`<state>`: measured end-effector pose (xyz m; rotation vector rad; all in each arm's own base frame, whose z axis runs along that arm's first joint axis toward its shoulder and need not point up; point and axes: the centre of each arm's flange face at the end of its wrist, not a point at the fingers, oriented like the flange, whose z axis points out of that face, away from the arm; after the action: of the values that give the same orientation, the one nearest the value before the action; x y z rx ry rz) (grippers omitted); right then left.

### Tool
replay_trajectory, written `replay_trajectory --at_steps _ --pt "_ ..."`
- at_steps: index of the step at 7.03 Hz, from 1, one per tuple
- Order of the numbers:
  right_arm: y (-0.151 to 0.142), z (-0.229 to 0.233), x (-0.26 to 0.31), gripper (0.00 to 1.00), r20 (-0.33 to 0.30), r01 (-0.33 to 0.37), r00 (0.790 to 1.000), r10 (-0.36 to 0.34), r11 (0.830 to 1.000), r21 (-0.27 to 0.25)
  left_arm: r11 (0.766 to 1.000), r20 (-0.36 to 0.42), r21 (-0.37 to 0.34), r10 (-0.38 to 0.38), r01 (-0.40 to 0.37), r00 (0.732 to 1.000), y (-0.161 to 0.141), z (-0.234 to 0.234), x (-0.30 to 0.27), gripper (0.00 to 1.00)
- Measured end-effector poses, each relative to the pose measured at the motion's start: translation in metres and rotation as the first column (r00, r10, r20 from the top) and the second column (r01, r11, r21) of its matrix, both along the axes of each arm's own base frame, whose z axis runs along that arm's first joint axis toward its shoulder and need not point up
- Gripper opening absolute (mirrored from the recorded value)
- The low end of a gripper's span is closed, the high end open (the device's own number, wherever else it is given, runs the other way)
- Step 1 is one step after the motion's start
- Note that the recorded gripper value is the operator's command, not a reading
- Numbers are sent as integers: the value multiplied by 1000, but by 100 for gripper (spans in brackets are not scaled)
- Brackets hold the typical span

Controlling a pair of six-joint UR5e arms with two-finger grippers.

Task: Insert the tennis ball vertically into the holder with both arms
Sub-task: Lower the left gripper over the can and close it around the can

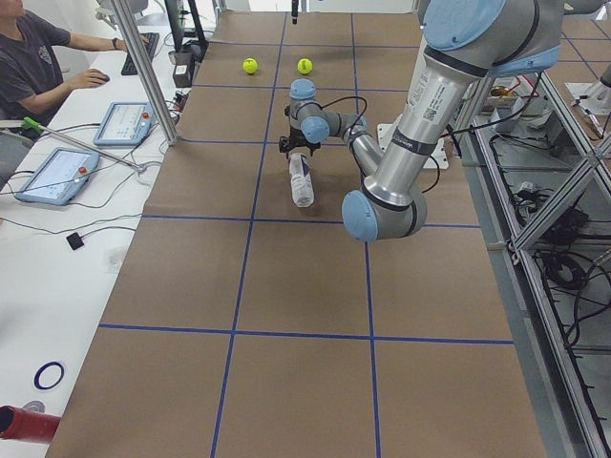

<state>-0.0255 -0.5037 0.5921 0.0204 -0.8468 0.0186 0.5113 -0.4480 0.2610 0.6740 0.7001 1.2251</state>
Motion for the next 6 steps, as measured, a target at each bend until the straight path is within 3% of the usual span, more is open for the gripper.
replay_trajectory --at_steps 6 --pt "0 1 -2 100 0 4 1000 -4 1000 -2 1000 15 2 10 -10 1000 -9 -2 17 99"
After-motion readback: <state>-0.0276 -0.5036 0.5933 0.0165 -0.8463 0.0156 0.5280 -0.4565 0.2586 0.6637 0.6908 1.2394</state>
